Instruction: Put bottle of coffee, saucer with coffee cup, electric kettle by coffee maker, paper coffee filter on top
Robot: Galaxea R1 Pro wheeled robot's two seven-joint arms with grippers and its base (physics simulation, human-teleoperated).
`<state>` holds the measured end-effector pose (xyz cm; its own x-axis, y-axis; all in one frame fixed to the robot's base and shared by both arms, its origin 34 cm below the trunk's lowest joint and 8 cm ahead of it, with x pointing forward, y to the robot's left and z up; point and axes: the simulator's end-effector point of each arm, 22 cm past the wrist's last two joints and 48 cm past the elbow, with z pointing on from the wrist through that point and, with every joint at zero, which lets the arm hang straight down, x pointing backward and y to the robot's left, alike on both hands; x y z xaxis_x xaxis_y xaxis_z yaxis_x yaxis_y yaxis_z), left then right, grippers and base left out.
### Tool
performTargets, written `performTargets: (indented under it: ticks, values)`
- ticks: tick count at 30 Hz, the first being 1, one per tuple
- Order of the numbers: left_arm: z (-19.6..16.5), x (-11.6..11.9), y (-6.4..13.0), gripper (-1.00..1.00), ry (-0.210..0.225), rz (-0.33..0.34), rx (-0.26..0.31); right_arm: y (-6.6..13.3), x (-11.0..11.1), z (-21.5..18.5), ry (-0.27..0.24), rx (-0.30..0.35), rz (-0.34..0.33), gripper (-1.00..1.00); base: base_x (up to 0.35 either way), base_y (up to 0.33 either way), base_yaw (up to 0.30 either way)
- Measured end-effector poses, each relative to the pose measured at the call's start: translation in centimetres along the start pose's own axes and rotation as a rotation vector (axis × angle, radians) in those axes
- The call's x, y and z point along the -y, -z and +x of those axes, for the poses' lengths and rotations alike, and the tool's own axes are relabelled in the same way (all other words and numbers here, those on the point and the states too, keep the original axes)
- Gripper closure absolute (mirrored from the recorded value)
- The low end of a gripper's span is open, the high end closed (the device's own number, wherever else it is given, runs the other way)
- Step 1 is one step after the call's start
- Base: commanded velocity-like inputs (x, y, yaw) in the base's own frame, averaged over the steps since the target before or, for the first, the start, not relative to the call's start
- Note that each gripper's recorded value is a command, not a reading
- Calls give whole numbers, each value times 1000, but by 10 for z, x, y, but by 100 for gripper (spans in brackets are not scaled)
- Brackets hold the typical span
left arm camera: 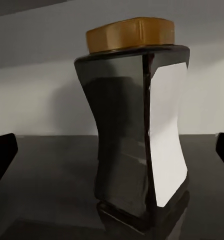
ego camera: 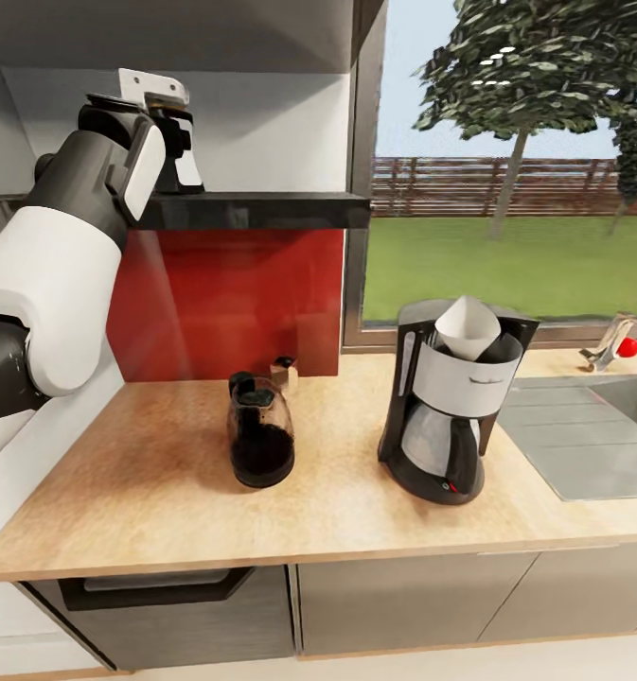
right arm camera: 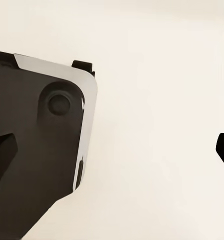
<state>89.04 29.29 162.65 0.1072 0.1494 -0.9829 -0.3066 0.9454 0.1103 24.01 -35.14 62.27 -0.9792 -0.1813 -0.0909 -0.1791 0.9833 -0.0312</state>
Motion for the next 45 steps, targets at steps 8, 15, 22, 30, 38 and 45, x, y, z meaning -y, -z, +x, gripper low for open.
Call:
performTargets:
  ticks: [8, 15, 22, 30, 38, 45]
  values:
    - [2, -7, -2, -100, -2, -10, -2, 0, 0, 2, 0, -3, 0, -100, 154, 0, 0]
    - [5, -14, -4, -100, -1, -19, -6, 0, 0, 2, 0, -3, 0, -100, 15, 0, 0]
    - [8, -16, -5, -100, -1, -22, -10, 0, 0, 2, 0, -3, 0, -100, 67, 43, 0]
    - [7, -15, -5, -100, -1, -21, -9, 0, 0, 2, 0, -2, 0, -100, 35, 1, 0]
    - [9, -16, -6, -100, -1, -22, -12, 0, 0, 2, 0, -3, 0, -100, 88, -11, 0]
    - [30, -11, -8, -100, -5, -16, -38, 0, 0, 2, 0, -3, 0, -100, 4, 0, 0]
